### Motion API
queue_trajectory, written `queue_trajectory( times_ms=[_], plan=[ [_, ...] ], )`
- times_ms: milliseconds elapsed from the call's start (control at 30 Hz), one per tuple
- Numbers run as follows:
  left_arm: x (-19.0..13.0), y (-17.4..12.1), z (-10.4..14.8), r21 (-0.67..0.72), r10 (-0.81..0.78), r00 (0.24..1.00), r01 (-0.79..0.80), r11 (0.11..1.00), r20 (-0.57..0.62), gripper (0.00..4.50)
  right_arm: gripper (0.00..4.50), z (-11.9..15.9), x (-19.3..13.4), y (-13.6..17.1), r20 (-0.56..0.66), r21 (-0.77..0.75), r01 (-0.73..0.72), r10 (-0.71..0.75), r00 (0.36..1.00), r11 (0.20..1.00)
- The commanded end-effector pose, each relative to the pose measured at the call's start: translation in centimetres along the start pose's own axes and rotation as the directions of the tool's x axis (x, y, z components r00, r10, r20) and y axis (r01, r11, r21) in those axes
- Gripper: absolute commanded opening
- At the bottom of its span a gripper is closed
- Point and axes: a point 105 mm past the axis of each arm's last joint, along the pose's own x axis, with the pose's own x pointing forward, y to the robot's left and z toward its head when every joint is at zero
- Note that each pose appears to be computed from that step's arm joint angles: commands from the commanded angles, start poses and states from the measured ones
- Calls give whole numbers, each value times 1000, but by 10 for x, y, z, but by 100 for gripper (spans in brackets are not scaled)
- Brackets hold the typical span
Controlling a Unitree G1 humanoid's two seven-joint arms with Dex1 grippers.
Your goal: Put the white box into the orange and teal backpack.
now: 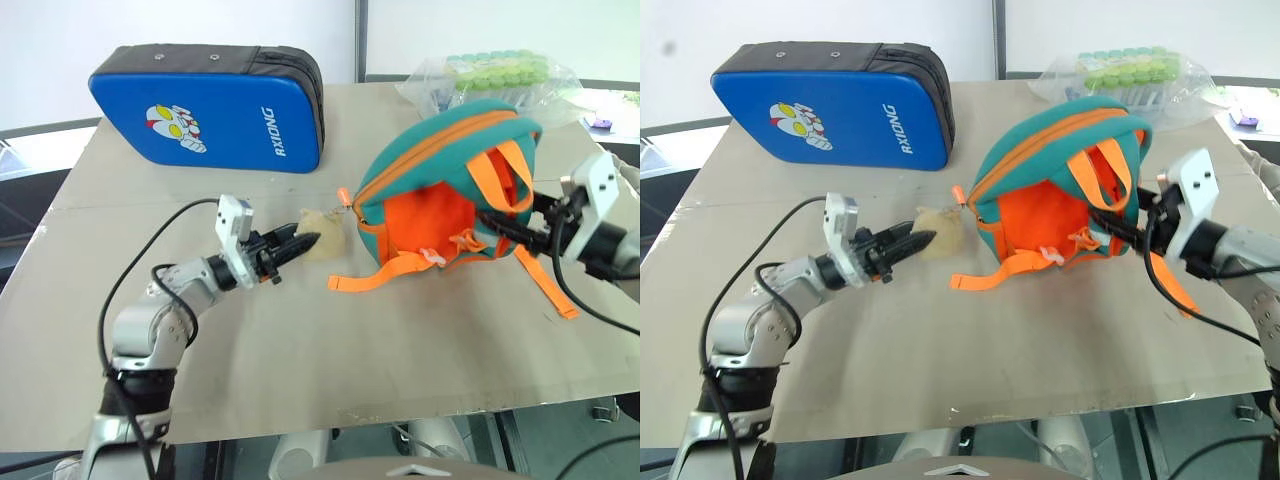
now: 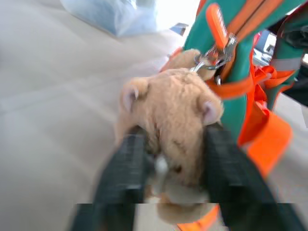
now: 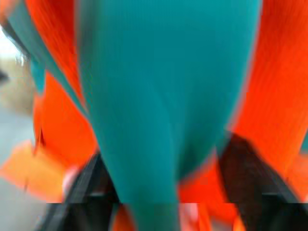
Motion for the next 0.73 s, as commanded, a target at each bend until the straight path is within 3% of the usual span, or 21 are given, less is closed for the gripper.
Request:
queue_trajectory(
  times_ms=[33,100,133,267,400,733],
  plan=[
    [-16,-15,11,89,6,1000,-8,996,24,338,435,0,-23,-1,0,-72,15,-15,1000,997],
    [-30,-21,1,93,29,1000,-28,995,-9,441,450,-4,-34,2,-2,-64,1,-1,1000,998],
    [-41,-27,-6,72,39,999,-37,997,-30,447,450,-7,-42,4,-1,-68,-6,6,1000,998],
    [-71,-34,-21,86,112,990,-105,991,-88,447,450,-24,-63,14,-46,-64,-41,38,998,997],
    [-95,-30,-33,106,195,973,-182,978,-127,447,450,-40,-77,7,-74,-61,12,-17,997,998],
    [-112,-29,-34,101,249,958,-236,967,-144,447,450,-64,-93,-1,-152,-118,31,-49,987,993]
  ],
)
